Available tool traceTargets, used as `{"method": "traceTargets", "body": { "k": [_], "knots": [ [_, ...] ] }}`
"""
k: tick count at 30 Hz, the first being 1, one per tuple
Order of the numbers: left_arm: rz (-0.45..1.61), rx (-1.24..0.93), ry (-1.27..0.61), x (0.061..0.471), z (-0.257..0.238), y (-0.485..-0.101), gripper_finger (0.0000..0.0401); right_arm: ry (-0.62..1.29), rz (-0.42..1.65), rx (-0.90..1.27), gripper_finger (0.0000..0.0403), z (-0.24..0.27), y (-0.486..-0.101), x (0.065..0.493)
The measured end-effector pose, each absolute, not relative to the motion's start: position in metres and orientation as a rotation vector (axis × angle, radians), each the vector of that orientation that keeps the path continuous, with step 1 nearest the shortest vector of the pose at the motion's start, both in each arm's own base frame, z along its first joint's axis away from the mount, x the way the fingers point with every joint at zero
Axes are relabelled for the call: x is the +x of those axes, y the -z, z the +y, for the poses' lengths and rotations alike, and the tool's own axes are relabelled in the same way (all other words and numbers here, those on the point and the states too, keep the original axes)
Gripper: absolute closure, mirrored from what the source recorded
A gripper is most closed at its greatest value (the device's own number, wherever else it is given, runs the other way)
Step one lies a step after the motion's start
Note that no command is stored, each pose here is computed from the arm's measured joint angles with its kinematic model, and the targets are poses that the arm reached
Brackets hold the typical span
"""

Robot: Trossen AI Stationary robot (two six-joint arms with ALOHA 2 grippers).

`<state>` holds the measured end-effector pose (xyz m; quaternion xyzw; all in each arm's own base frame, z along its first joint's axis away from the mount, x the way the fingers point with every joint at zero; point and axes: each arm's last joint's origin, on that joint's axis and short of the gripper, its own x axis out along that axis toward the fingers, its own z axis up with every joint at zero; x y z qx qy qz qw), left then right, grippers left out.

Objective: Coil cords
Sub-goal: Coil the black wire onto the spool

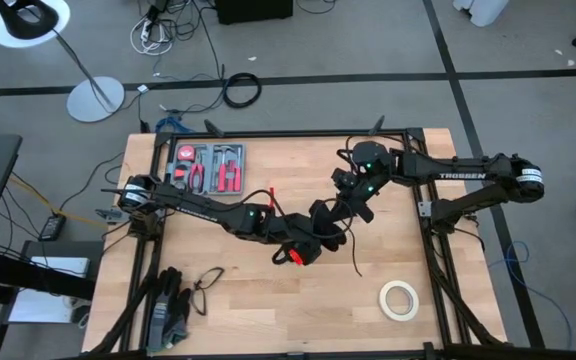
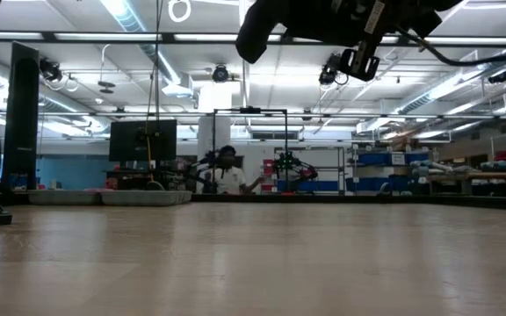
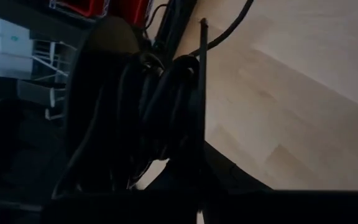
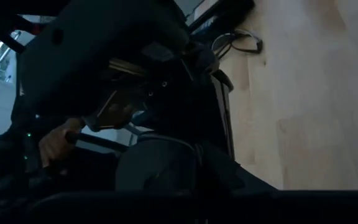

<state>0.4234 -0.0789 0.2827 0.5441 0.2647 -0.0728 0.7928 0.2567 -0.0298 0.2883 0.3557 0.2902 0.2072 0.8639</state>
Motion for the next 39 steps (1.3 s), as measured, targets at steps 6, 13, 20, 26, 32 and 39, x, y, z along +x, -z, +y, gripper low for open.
{"method": "traceTargets", "body": {
  "k": [6, 13, 20, 26, 32, 39],
  "knots": [
    [0.578, 1.211, 0.082, 0.425, -0.077, -0.286, 0.0401, -0.397, 0.591, 0.802, 0.0394, -0.037, -0.295, 0.25],
    [0.542, 1.224, 0.061, 0.426, -0.081, -0.289, 0.0401, -0.41, 0.589, 0.816, 0.0355, -0.041, -0.298, 0.244],
    [0.528, 1.227, 0.065, 0.425, -0.084, -0.29, 0.0401, -0.369, 0.582, 0.794, 0.0305, -0.043, -0.297, 0.244],
    [0.507, 1.235, 0.067, 0.426, -0.085, -0.292, 0.0401, -0.331, 0.573, 0.769, 0.0319, -0.049, -0.295, 0.243],
    [0.49, 1.276, 0.074, 0.427, -0.085, -0.293, 0.0401, -0.33, 0.574, 0.765, 0.0333, -0.049, -0.295, 0.243],
    [0.474, 1.286, 0.047, 0.428, -0.085, -0.295, 0.0401, -0.31, 0.703, 0.768, 0.0336, -0.048, -0.282, 0.235]
  ]
}}
